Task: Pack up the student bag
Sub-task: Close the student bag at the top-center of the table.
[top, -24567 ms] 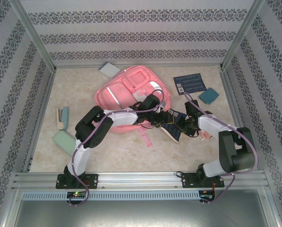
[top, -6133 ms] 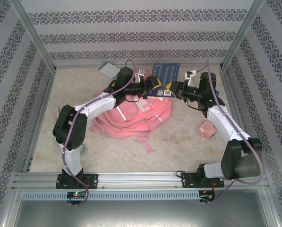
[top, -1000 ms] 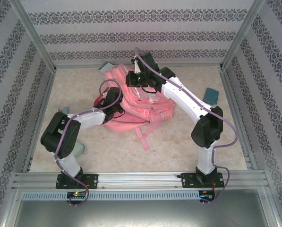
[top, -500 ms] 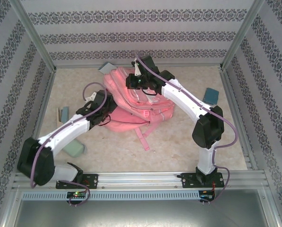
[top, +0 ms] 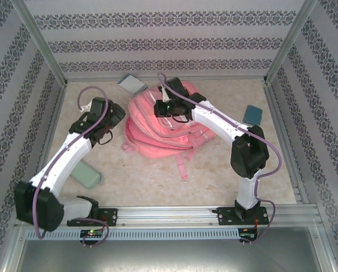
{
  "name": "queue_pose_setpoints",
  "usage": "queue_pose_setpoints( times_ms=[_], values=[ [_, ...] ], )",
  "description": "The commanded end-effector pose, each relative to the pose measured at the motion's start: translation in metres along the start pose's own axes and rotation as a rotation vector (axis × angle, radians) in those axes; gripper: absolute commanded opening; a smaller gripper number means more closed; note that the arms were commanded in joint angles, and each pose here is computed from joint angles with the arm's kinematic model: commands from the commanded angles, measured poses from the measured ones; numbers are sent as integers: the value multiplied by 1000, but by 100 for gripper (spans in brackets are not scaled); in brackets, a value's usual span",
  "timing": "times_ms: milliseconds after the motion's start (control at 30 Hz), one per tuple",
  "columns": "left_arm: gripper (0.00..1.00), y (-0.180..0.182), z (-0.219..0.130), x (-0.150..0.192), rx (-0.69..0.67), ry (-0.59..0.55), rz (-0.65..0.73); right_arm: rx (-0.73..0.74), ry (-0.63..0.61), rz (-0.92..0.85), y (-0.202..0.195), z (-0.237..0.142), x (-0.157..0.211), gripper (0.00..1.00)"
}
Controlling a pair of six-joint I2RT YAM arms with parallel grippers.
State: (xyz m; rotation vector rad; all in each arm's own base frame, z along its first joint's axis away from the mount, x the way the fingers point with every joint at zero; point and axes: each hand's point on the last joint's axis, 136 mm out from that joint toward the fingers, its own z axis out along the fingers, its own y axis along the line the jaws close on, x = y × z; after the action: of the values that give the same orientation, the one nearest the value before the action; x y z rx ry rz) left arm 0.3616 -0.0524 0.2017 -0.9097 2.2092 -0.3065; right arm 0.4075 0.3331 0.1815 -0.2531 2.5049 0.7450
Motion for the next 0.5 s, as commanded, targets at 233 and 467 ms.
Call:
queue_pose_setpoints(
  times_ms=[233, 467],
  values=[
    [69, -60, 65, -25, 128, 103, 137, 164, 19, 23, -61, -11, 30, 0],
    [10, -104, 135, -50, 232, 90, 71, 161, 49, 16, -61, -4, 42, 0]
  ],
)
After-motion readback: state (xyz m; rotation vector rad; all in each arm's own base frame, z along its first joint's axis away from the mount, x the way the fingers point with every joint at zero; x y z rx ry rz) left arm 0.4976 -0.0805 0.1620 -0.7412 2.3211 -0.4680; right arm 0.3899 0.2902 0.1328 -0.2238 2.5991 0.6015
